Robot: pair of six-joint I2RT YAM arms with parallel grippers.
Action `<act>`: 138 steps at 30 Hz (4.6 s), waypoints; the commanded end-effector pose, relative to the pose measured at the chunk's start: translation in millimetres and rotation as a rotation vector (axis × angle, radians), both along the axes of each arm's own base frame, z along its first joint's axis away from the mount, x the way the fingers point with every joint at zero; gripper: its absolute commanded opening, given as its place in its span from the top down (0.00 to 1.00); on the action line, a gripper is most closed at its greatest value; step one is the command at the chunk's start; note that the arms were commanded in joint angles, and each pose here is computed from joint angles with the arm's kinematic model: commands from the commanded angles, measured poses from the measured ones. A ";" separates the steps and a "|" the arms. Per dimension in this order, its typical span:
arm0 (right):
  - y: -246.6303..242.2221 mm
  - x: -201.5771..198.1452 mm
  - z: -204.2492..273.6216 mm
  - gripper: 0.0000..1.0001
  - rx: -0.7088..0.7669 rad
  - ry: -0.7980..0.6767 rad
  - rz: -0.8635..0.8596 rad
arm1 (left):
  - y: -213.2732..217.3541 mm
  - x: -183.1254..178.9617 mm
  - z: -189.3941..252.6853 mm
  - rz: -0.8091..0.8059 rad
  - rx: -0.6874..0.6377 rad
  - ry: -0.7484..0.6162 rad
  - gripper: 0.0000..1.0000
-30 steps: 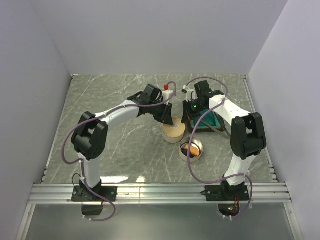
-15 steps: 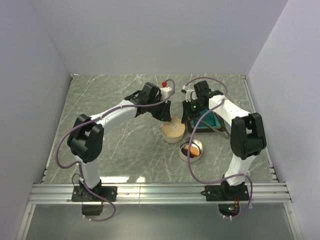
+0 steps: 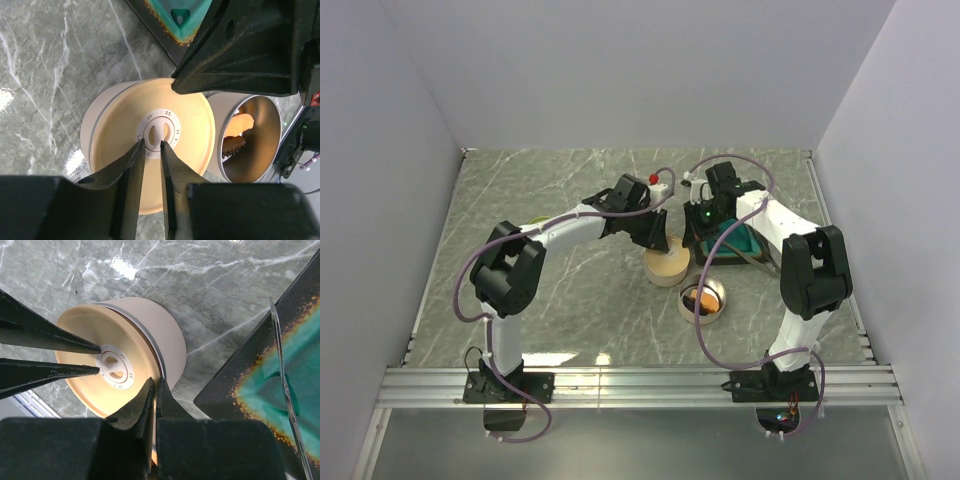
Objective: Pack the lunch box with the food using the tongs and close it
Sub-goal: Put the lid back on the lunch box, then pick up the lid of the lunch box with the left arm, then pass the lid of the lunch box from the left arm to the right
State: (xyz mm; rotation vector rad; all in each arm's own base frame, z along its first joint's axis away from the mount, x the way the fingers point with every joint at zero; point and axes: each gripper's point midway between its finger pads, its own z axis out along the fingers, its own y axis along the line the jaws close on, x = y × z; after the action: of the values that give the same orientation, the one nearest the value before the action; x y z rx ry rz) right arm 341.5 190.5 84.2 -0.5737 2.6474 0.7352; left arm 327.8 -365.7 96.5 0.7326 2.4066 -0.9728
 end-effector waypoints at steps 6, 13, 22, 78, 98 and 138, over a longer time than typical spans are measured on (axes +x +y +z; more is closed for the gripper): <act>-13.8 -13.7 -41.3 0.93 -0.138 0.074 -0.020 | 30.8 -17.4 -62.7 0.052 0.174 0.109 0.75; -20.1 -20.0 -55.8 0.81 -0.181 0.073 -0.030 | 37.3 -24.6 -59.9 0.041 0.172 0.084 0.75; -18.1 -17.9 -56.3 0.71 -0.170 0.076 -0.039 | 27.5 -26.1 -39.6 0.006 0.097 0.051 0.72; -68.8 -10.3 122.4 0.15 0.192 -0.145 -0.122 | 320.5 65.7 -26.9 -0.213 0.700 -0.474 0.48; -90.0 -2.8 103.4 0.18 0.204 -0.072 -0.189 | 317.4 54.6 -84.6 -0.274 0.721 -0.410 0.75; -0.9 -120.1 304.0 0.42 0.096 -1.812 0.467 | 109.3 -116.4 261.0 -0.421 -0.682 -0.038 1.00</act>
State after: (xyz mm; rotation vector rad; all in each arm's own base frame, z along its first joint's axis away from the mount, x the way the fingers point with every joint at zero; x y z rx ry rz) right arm 221.6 181.6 350.9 -1.0903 1.0387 0.3027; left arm 242.0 -249.9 319.1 0.9051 1.8312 -1.6228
